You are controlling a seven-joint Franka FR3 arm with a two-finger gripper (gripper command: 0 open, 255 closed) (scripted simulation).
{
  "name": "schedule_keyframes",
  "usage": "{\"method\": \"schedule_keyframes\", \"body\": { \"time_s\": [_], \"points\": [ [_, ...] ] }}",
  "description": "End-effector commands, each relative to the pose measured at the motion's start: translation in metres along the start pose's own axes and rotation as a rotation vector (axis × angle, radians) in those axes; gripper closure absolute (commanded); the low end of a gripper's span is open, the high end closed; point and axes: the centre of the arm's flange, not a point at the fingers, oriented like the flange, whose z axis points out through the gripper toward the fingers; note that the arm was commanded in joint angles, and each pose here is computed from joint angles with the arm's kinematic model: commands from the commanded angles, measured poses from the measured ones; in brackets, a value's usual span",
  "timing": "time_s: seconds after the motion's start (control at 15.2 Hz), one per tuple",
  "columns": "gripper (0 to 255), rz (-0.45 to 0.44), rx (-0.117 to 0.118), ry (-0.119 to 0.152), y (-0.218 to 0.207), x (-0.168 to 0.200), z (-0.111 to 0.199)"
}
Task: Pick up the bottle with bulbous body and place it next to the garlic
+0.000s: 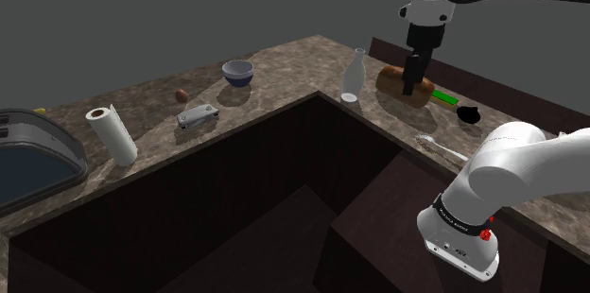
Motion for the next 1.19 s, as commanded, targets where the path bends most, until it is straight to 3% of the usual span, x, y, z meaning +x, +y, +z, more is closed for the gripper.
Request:
{"method": "schedule_keyframes", "body": {
  "time_s": [0.0,1.12],
  "points": [
    [0,0.0,0.0,0.0,0.0,0.0,0.0],
    [0,-0.031,-0.025,0.06,0.165,0.137,0.018]
  ]
}}
